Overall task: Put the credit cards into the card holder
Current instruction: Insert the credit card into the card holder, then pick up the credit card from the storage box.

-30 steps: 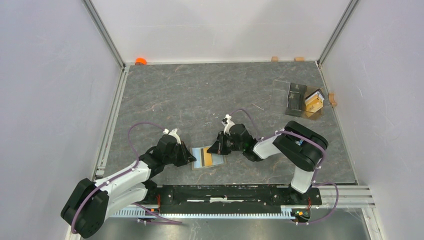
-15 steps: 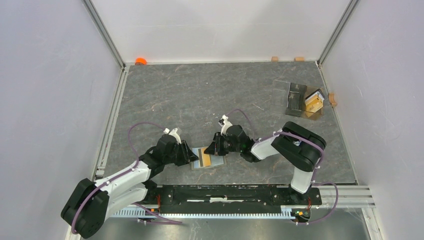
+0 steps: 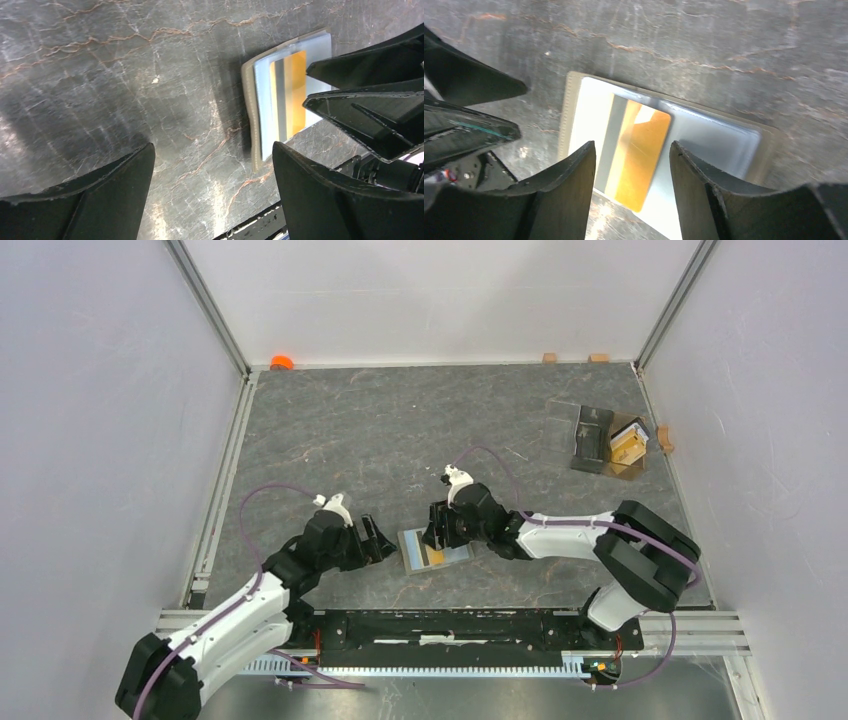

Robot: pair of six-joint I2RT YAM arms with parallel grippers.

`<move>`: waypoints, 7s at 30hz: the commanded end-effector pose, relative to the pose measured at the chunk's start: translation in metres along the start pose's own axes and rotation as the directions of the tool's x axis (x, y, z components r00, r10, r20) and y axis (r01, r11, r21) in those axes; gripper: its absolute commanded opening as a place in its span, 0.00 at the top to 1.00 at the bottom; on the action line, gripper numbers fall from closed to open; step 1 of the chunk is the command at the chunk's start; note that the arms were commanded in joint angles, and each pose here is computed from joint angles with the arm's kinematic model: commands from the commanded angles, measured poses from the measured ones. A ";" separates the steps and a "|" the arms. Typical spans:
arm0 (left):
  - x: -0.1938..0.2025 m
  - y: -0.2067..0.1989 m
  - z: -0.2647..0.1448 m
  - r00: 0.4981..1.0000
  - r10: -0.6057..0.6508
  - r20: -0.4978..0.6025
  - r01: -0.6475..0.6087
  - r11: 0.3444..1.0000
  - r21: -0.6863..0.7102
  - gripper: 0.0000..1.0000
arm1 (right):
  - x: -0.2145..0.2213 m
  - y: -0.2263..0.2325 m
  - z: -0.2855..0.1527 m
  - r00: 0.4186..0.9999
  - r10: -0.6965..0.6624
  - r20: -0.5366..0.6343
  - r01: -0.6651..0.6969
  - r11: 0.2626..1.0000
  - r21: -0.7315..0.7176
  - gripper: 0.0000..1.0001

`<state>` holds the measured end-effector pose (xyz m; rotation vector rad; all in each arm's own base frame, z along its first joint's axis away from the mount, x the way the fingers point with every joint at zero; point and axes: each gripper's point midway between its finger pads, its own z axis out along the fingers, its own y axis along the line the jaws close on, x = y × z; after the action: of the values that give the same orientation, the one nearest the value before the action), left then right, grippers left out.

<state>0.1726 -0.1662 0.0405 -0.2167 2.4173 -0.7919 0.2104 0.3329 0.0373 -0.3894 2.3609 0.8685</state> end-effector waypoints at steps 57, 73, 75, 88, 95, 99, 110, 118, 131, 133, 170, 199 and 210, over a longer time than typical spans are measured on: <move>-0.007 -0.034 0.027 0.998 0.022 -0.062 -0.014 0.992 0.129 0.59 | -0.019 0.049 -0.012 0.985 -0.168 0.037 0.170 0.982 -0.082 0.50; -0.134 -0.055 -0.058 0.960 0.276 0.050 -0.272 0.959 -0.078 0.00 | -0.159 -0.073 -0.108 0.930 -0.297 0.214 0.240 0.936 0.256 0.23; -0.150 -0.046 -0.060 0.954 0.293 0.059 -0.286 0.952 -0.111 0.00 | -0.175 -0.100 -0.124 0.928 -0.308 0.210 0.228 0.915 0.333 0.18; -0.195 0.014 -0.055 0.929 0.354 0.108 -0.298 0.889 -0.349 0.00 | -0.231 -0.283 -0.231 0.927 -0.131 0.352 -0.125 0.777 0.617 0.10; -0.188 0.017 -0.044 0.941 0.334 0.056 -0.300 0.898 -0.323 0.00 | -0.234 -0.338 -0.260 0.920 -0.113 0.375 -0.188 0.714 0.675 0.10; -0.185 0.020 -0.041 0.944 0.327 0.041 -0.296 0.897 -0.328 0.00 | -0.231 -0.362 -0.275 0.933 -0.108 0.344 -0.198 0.646 0.737 0.10; -0.181 0.023 -0.035 0.950 0.311 0.014 -0.291 0.903 -0.316 0.00 | -0.198 -0.418 -0.298 0.961 0.027 0.275 -0.240 0.580 0.778 0.09; -0.179 0.020 -0.033 0.952 0.306 0.007 -0.290 0.909 -0.298 0.00 | -0.175 -0.435 -0.293 0.952 0.130 0.279 -0.299 0.601 0.741 0.10; -0.179 0.020 -0.033 0.953 0.304 0.008 -0.289 0.912 -0.293 0.00 | -0.166 -0.454 -0.284 0.927 0.202 0.316 -0.369 0.645 0.670 0.22; -0.179 0.021 -0.032 0.954 0.301 0.006 -0.286 0.912 -0.293 0.00 | -0.167 -0.457 -0.281 0.914 0.226 0.338 -0.400 0.648 0.648 0.25; -0.173 0.019 -0.029 0.958 0.287 -0.013 -0.280 0.923 -0.263 0.00 | -0.170 -0.476 -0.313 0.850 0.226 0.476 -0.507 0.596 0.623 0.55; -0.174 0.016 -0.030 0.957 0.290 -0.003 -0.281 0.926 -0.252 0.00 | -0.200 -0.441 -0.345 0.834 0.119 0.538 -0.487 0.615 0.619 1.00; -0.167 -0.025 -0.032 0.936 0.347 0.052 -0.346 0.938 -0.028 0.03 | -0.273 -0.331 -0.342 0.820 -0.062 0.568 -0.292 0.809 0.510 1.00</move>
<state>0.2881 -0.0997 0.1334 0.0472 2.4412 -0.4714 0.4207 -0.1718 0.1872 0.4443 2.0908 0.1250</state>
